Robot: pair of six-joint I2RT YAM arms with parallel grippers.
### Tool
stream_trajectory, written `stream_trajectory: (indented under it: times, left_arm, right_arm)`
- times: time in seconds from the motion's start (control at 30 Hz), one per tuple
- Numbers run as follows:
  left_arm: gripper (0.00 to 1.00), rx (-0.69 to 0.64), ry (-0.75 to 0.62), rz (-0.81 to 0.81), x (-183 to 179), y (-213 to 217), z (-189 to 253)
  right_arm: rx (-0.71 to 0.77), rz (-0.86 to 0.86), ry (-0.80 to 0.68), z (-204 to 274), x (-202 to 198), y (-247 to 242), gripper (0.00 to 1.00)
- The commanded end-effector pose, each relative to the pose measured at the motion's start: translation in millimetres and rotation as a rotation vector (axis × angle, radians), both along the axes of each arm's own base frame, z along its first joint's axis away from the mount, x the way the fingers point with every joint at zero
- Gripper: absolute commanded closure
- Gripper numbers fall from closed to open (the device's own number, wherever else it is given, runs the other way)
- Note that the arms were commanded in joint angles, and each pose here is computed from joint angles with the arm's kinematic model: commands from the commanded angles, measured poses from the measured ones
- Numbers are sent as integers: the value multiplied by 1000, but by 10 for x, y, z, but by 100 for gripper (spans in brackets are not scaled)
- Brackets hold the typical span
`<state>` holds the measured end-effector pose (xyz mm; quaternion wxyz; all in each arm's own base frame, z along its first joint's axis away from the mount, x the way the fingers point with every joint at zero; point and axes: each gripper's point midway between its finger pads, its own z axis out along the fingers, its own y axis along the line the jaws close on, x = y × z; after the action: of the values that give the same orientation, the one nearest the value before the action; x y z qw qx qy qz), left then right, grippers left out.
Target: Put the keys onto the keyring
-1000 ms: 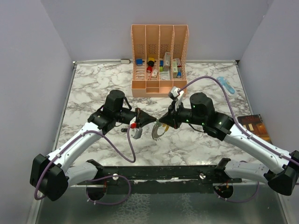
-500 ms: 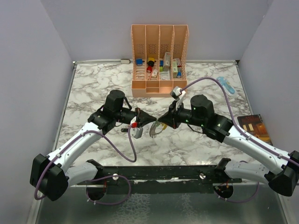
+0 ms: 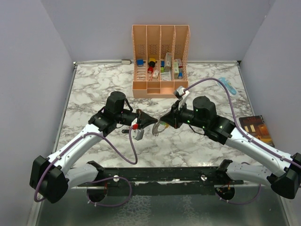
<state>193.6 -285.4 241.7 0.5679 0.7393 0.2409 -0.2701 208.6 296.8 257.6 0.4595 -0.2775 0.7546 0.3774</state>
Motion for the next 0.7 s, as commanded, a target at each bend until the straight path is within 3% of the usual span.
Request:
stream_trajectory:
  times: [0.0, 0.37, 0.67]
  left_arm:
    - [100, -17, -17, -1, -18, -19, 72]
    - [100, -20, -49, 50, 112, -29, 111]
    - [100, -27, -73, 68, 146, -22, 169]
  right_arm:
    - [42, -12, -34, 152, 32, 20, 99]
    - [24, 48, -3, 98, -72, 52, 99]
    - [19, -4, -4, 156, -61, -57, 99]
